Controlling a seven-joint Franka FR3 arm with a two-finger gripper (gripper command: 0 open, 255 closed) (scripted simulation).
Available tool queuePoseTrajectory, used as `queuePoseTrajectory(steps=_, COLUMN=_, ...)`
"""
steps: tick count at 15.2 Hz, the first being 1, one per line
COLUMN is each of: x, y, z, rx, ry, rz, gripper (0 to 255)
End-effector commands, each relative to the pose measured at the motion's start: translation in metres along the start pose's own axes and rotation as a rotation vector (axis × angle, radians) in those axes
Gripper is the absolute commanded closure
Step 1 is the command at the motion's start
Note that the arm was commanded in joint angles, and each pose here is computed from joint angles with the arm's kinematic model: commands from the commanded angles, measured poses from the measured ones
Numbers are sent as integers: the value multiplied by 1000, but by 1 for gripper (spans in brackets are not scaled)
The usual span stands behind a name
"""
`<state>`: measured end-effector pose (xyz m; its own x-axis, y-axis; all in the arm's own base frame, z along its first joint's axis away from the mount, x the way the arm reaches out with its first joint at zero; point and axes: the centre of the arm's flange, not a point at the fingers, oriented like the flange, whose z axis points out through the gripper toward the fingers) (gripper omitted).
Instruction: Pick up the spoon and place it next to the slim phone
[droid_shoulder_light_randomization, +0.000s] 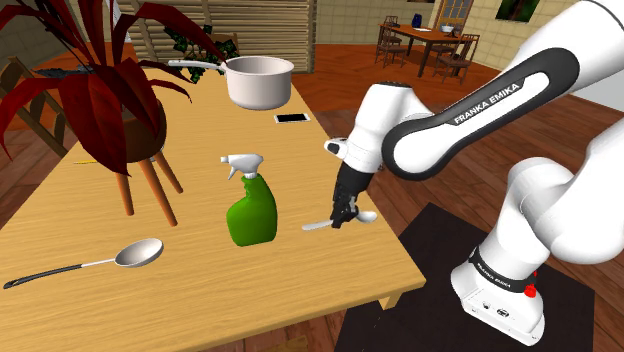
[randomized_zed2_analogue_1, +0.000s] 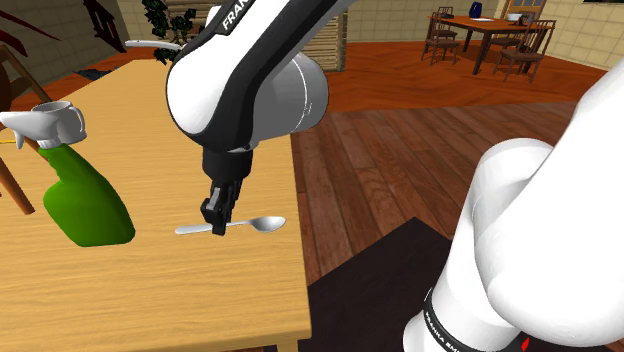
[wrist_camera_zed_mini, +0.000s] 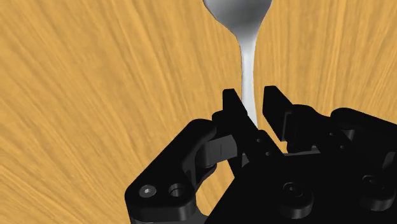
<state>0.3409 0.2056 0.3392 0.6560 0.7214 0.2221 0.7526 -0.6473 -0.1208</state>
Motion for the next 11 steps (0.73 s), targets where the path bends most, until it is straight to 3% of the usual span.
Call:
queuePoseTrajectory(steps=1, x=2, y=-1, z=-9, rx=0, ry=0, rz=0, gripper=255)
queuePoseTrajectory(steps=11, x=14, y=-8, z=-60, rx=0, ry=0, rz=0, gripper=255)
